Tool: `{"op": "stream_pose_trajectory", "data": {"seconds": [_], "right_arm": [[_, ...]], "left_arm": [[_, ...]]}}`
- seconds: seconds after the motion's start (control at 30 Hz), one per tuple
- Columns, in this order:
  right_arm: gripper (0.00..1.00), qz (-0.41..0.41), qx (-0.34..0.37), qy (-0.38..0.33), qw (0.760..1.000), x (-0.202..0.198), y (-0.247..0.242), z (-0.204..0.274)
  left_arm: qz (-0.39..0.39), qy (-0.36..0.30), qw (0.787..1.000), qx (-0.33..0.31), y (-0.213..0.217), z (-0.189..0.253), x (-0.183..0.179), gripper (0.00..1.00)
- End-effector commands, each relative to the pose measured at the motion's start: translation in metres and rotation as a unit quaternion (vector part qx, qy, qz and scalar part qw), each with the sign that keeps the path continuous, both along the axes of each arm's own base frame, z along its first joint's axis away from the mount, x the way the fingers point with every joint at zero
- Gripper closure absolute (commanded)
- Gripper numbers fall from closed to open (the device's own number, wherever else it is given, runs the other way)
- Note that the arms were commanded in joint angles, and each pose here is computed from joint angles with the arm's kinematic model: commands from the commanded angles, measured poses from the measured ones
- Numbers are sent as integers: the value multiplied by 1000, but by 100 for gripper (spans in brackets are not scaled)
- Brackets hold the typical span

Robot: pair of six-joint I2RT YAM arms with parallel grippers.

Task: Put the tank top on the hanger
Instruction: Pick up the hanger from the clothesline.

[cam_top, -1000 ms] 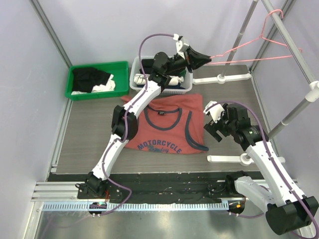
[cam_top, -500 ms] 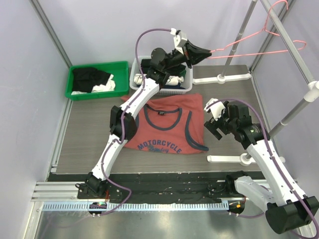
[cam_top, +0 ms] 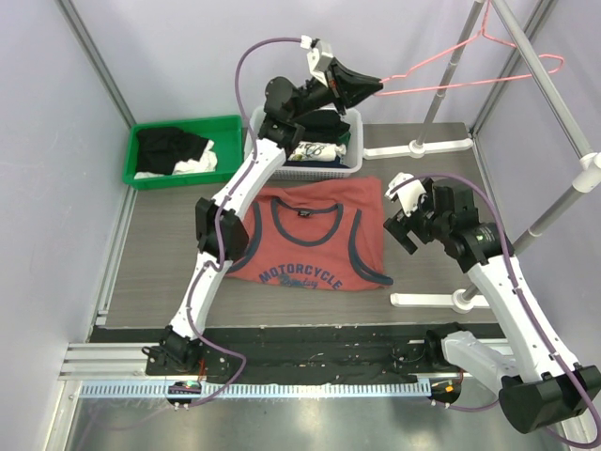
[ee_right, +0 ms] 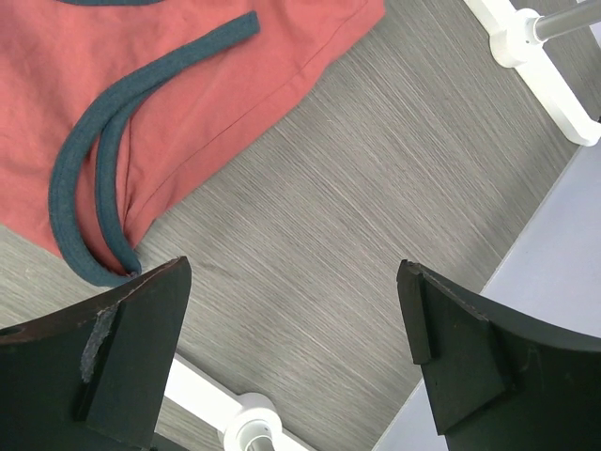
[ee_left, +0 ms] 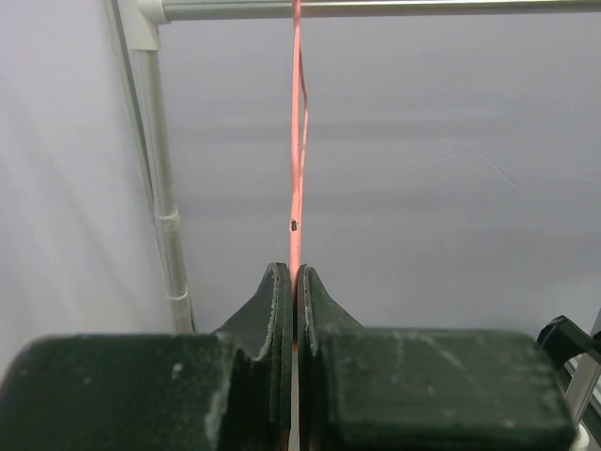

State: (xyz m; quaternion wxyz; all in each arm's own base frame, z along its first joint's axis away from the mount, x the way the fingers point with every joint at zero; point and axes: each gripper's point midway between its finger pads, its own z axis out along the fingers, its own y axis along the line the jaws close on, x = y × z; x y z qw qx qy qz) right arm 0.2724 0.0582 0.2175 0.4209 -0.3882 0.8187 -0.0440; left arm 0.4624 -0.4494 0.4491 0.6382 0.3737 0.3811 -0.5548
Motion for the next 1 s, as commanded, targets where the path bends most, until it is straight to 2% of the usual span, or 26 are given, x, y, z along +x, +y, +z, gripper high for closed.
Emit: {"op": "stream_pose_trajectory", "data": {"seconds": [0.0, 0.27, 0.7, 0.97], "right_arm": [[0, 5, 19, -24, 1000, 5, 6, 25], [0, 23, 38, -36, 998, 11, 16, 52], [0, 62, 70, -58, 994, 19, 35, 97], [0, 77, 95, -72, 990, 21, 45, 121]], "left_arm": [[-16, -46, 999, -13, 33, 63, -36, 100], [-7, -18, 1000, 24, 63, 61, -32, 100], [69, 54, 989, 118, 122, 24, -8, 100], [120, 66, 974, 180, 169, 14, -30, 100]]}}
